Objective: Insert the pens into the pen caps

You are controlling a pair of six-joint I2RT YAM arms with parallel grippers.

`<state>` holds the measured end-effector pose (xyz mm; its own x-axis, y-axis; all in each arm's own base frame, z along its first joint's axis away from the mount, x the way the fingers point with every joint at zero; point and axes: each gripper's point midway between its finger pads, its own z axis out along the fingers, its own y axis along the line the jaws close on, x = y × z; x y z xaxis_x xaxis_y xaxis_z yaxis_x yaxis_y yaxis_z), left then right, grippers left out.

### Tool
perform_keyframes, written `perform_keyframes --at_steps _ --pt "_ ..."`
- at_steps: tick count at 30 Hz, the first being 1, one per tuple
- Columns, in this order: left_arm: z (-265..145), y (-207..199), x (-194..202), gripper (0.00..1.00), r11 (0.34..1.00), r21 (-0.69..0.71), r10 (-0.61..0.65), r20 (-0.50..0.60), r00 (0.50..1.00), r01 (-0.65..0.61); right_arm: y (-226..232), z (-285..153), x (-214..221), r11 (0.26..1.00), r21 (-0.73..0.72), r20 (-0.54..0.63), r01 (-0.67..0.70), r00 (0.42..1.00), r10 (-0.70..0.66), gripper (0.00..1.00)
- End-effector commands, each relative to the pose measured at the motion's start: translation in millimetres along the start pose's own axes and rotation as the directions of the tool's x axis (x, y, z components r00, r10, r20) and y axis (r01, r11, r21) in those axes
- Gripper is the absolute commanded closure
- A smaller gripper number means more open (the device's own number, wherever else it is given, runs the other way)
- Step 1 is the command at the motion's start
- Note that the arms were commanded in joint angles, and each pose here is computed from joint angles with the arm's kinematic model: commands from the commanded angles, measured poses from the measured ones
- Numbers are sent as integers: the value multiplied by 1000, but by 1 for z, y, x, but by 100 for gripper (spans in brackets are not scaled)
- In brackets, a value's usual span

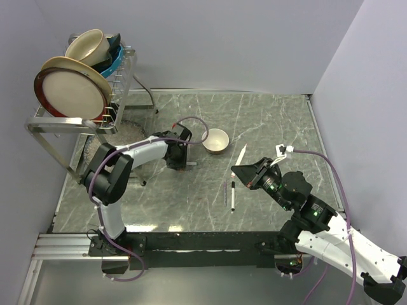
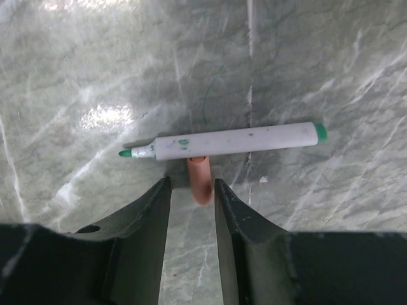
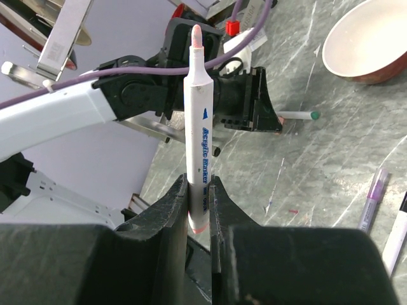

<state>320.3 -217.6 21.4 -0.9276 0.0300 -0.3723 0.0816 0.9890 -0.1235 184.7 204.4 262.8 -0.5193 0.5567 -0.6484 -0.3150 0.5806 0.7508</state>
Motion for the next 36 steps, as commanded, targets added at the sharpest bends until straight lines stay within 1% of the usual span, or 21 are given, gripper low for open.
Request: perform_keyframes --at_steps 1,12,18,24,27,28,31,32,34,35,36 --pt "5 -7 -13 62 999 -18 46 24 999 -45 16 -4 -20 1000 -26 55 5 998 -4 100" --pt "16 -3 0 65 992 -97 79 -15 997 -80 15 -3 -19 1000 -27 54 2 999 -1 100" --pt "23 -5 6 67 989 -119 89 -33 995 -93 15 -4 -20 1000 -28 56 -3 998 4 100" --pt "25 0 11 75 985 -147 82 -37 996 -86 15 -7 -20 1000 -29 59 -7 998 8 100" --pt "25 0 13 85 986 -148 76 -42 996 -81 16 -6 -18 999 -32 49 -13 999 14 100" --pt "24 -1 14 91 987 -142 74 -44 996 -79 16 -6 -17 999 -36 44 -14 999 16 100" --pt "16 -7 16 99 993 -98 55 -34 998 -59 18 -7 -15 999 -44 34 -20 999 22 100" --pt "15 -7 22 99 995 -86 52 -44 998 -55 18 -7 -14 999 -45 31 -23 999 24 100" --pt "4 -17 20 99 999 -23 27 -20 999 -28 18 -6 -13 999 -46 24 -24 999 25 100" --pt "2 -19 30 99 1000 12 20 -45 999 -19 16 -4 -9 999 -43 8 -23 1000 23 100" --pt "-7 -24 28 99 999 46 3 -28 1000 -2 16 -3 -6 999 -42 0 -25 1000 25 100"
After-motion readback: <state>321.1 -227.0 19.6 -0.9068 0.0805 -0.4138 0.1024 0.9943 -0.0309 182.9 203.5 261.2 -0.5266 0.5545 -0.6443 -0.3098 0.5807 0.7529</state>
